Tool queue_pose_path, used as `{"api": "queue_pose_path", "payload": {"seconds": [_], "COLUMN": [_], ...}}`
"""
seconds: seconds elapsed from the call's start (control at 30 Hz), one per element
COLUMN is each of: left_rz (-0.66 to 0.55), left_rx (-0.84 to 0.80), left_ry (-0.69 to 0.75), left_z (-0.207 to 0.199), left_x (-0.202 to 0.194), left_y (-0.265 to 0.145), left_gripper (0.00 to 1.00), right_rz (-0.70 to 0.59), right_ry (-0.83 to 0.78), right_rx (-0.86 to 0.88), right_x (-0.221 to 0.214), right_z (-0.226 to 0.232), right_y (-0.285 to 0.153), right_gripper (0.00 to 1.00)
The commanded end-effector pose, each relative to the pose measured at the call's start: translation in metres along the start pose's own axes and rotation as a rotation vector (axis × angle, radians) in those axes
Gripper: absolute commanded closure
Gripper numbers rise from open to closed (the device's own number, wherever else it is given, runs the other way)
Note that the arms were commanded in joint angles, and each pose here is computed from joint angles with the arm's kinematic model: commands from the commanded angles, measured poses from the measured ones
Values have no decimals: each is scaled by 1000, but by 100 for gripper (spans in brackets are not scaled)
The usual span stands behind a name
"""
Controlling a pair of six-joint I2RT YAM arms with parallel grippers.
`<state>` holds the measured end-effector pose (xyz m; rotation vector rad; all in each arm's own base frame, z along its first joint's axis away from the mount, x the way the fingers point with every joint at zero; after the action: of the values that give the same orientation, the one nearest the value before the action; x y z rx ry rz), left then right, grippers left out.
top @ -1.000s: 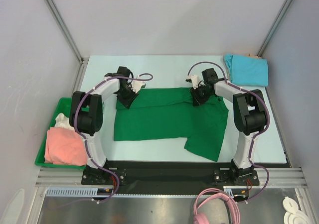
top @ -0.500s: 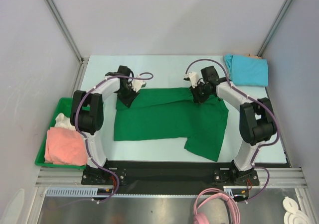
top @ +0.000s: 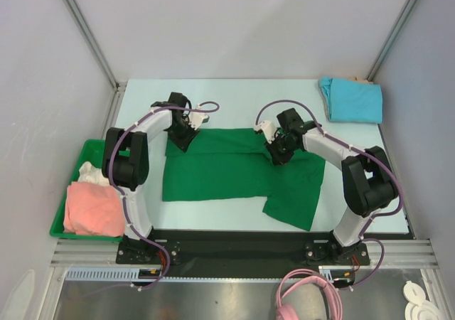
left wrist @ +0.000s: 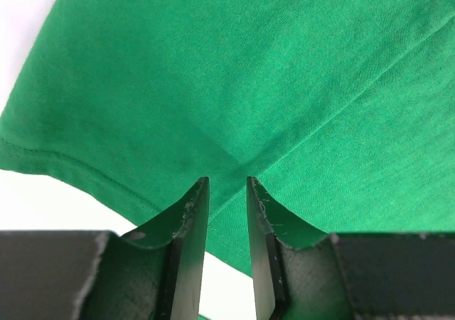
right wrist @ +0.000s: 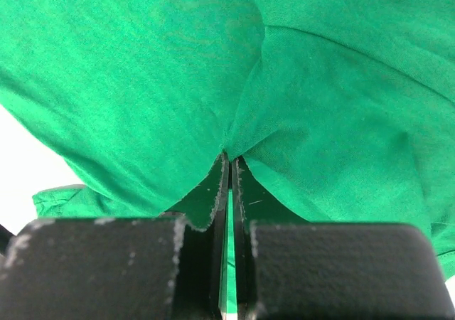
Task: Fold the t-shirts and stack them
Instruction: Fold the tshirt
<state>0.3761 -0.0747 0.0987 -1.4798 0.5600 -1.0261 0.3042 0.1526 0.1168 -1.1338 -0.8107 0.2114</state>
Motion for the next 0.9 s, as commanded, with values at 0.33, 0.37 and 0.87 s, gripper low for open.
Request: {"api": "queue_pose_path", "payload": {"seconds": [0.33,0.37,0.87], "left_rz": [-37,-35,32], "left_rx": [37,40,-9], "left_ry": [-7,-8,-16], "left_z": [6,7,33], "left_x": [8,8,1], "left_y": [-12,-12,9], "left_gripper": [66,66,64], "right_rz": [-126,-156,-169], "right_ry": [9,67,498], "right_rx": [-32,-38,315], "right_x": [34,36,-44], "right_z": [-5,-17,-134], "right_y": [-22,-31,-84], "right_gripper": [61,59,57]}}
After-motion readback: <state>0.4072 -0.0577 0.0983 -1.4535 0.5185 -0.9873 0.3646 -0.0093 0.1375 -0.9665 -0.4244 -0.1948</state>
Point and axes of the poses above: each gripper's point midway between its finger pads, its own y axis out along the fingers, its own z axis along the line the jaws close on, x = y × z, the point moved 7 cm from there along -y, back along the fingers, and after that the axes turned 13 degrees about y, right-handed, at the moved point
